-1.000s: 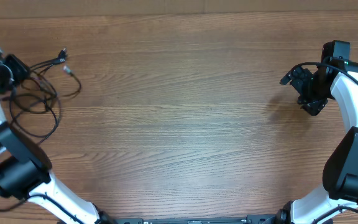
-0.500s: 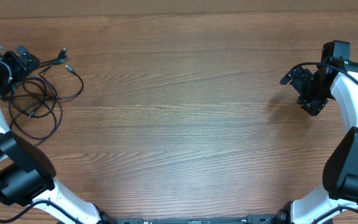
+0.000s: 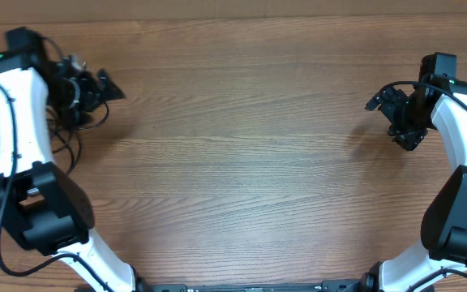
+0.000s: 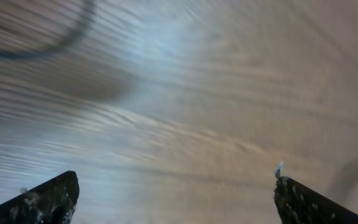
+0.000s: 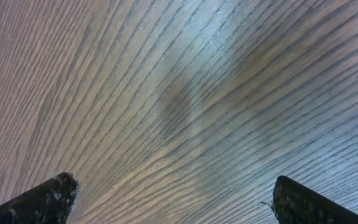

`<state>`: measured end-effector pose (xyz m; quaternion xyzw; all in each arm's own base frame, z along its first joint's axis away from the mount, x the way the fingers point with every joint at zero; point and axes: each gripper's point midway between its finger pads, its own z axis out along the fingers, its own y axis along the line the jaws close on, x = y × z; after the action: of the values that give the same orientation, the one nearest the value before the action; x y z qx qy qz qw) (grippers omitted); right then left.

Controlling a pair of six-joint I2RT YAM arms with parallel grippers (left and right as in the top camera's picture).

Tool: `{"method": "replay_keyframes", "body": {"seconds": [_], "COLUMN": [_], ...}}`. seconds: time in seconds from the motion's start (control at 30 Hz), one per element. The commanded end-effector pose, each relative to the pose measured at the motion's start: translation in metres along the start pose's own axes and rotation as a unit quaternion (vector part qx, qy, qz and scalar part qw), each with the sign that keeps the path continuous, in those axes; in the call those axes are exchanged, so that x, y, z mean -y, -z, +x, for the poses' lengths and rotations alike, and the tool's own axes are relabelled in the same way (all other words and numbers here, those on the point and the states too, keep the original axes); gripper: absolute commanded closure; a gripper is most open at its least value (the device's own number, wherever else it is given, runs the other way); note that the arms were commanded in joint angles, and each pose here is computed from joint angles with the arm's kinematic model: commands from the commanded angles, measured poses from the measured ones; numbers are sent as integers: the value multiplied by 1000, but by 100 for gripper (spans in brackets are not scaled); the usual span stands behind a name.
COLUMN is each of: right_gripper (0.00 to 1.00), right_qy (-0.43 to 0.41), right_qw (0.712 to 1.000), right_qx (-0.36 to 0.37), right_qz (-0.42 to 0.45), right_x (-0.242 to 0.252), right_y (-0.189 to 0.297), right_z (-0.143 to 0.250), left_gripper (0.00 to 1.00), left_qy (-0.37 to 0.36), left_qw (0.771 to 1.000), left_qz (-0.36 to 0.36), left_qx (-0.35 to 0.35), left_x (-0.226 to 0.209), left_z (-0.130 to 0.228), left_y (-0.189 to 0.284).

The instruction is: Untangle cables

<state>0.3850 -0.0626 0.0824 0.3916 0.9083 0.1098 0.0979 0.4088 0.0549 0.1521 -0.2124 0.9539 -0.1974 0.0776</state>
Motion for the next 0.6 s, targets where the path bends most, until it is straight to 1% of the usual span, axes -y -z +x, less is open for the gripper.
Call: {"method": "replay_keyframes", "body": {"seconds": [0.0,0.17,0.33,0.57], "right_gripper": [0,0,0,0], "right_qy": [-2,-2,-2,-2], "right_qw": [1000,1000,1000,1000], "right_qx": [16,16,16,16], "right_qz": [-2,-2,-2,-2], "right_x": [-4,-4,-4,-4], "right_y": [5,5,5,5], "right_z": [-9,-9,-9,-9], "left_gripper": [0,0,0,1], "left_qy": [-17,-68,-113,-159], "left_qw": [999,995,989,982], "left_qz": [-6,-42,-62,-57], "left_qx": [-37,-60,-71,-78], "left_x": [19,44,66,98], "left_z": [20,40,56,74], "left_y": [-19,-36,-48,-61]}}
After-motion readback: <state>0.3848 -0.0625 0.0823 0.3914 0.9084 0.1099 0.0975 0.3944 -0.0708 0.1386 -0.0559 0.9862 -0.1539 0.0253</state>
